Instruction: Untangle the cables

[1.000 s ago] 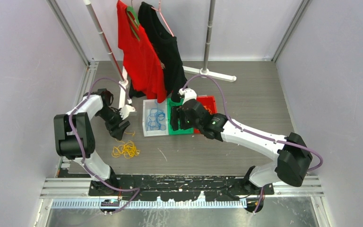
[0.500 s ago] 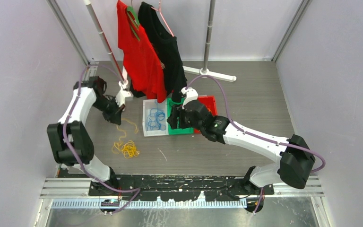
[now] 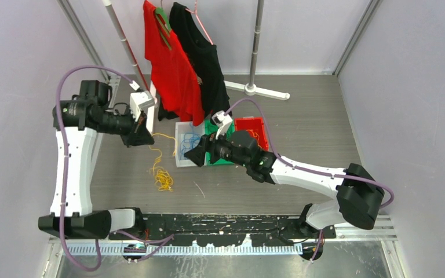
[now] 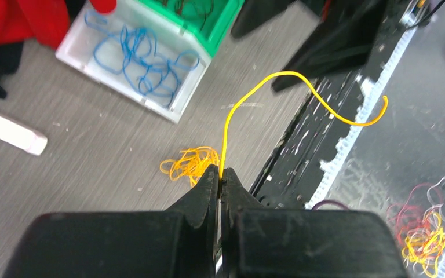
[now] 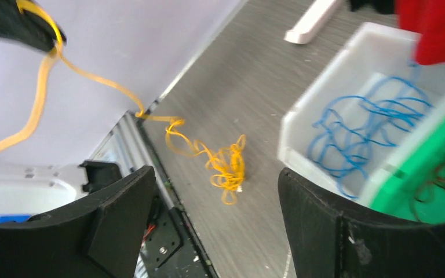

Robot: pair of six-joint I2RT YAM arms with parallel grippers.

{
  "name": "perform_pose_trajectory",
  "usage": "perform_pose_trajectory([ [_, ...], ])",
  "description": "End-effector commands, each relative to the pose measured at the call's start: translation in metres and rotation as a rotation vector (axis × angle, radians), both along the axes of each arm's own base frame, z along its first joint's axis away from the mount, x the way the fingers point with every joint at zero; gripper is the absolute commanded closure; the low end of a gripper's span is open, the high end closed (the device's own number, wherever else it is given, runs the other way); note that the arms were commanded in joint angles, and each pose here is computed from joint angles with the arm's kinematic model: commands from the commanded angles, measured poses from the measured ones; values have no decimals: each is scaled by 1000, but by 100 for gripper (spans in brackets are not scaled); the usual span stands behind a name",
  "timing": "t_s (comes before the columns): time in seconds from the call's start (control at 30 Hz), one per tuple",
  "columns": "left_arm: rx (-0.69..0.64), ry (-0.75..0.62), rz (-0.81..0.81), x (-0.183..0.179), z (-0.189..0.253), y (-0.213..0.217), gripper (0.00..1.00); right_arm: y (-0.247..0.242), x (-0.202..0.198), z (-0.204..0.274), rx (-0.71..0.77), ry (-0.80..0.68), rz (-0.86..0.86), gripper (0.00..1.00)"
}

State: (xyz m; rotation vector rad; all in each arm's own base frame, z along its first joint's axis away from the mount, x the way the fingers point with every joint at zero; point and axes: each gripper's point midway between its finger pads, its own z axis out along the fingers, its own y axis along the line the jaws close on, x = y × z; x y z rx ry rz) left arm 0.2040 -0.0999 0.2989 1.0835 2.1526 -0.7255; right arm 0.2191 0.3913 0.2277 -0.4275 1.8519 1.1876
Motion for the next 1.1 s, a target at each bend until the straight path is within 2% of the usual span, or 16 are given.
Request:
perform_pose_trajectory([
  [0.0, -186, -66, 22, -24, 62, -27, 100, 27, -34, 47, 178, -191, 167, 17],
  [0.2, -271, -101, 15, -34, 94, -42, 100, 49, -56, 71, 233, -320, 256, 16],
  [0.43, -353, -129, -5, -44, 124, -53, 100, 83, -51, 75, 222, -353, 274, 16],
  [0.57, -423, -165, -30, -50, 155, -60, 100, 99, -36, 60, 177, -349, 228, 18],
  [0.7, -480, -209, -33, -53, 181, -64, 100, 108, -37, 41, 163, -313, 252, 29],
  [0.87, -555, -338, -19, -50, 222, -67, 100, 107, -39, -5, 111, -238, 249, 36],
  [1.07, -666, -565, 14, -45, 290, -65, 100, 102, -37, -60, 42, -164, 222, 37],
])
